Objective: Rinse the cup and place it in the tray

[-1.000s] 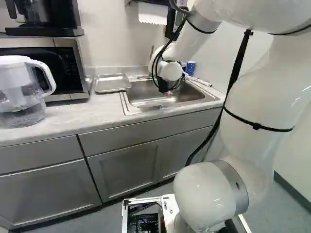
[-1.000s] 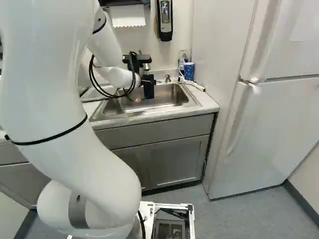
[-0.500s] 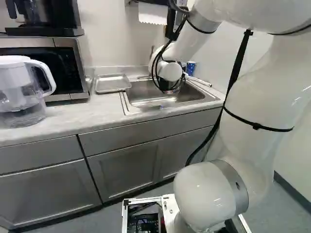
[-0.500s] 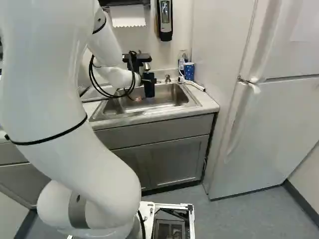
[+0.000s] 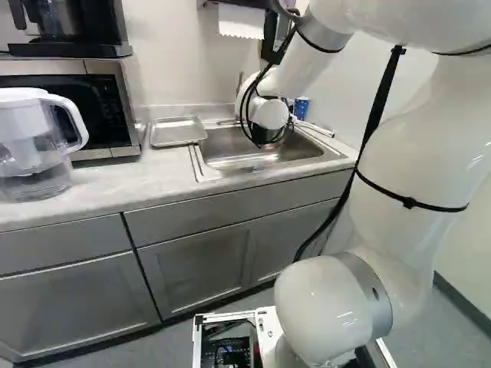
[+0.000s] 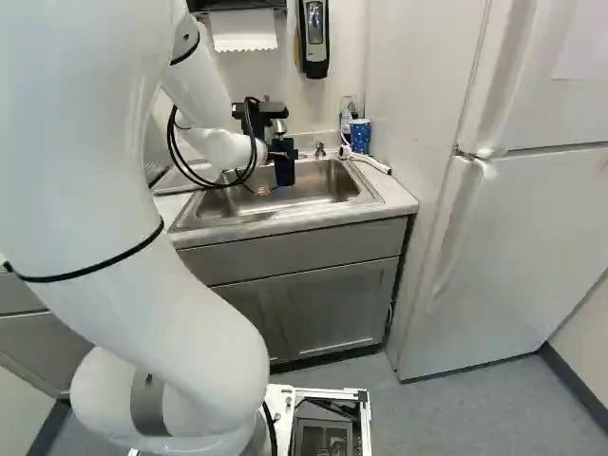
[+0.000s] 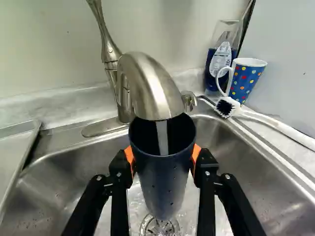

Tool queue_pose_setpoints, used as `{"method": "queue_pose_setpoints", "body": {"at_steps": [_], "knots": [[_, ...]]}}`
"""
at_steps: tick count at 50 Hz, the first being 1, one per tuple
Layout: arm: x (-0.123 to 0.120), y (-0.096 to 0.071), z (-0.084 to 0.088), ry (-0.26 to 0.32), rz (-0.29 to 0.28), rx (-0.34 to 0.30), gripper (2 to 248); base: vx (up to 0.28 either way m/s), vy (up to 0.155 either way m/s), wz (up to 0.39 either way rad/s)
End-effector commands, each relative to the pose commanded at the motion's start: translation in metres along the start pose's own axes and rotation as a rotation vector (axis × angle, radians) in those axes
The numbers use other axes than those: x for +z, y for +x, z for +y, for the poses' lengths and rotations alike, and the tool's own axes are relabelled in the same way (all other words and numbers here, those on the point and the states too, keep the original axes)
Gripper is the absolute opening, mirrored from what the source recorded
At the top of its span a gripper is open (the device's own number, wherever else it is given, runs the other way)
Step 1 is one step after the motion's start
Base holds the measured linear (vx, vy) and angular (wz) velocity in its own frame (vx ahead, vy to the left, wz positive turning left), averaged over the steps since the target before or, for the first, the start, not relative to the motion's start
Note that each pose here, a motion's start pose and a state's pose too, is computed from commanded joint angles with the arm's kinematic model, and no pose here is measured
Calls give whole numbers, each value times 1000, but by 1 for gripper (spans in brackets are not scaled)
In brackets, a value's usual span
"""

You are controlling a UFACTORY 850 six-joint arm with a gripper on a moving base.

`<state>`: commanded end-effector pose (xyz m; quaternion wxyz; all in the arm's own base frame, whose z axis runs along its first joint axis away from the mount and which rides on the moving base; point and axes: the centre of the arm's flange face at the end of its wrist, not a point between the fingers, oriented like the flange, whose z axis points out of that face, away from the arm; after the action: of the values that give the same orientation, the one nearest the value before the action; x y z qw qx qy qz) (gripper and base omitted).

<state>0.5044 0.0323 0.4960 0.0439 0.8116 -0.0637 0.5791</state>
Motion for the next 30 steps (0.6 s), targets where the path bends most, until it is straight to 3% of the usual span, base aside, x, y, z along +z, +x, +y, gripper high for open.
{"method": "queue_pose_setpoints", "body": {"at_steps": [30], "knots": [[0, 0, 0, -1, 2, 0, 125, 0, 0, 0]]}}
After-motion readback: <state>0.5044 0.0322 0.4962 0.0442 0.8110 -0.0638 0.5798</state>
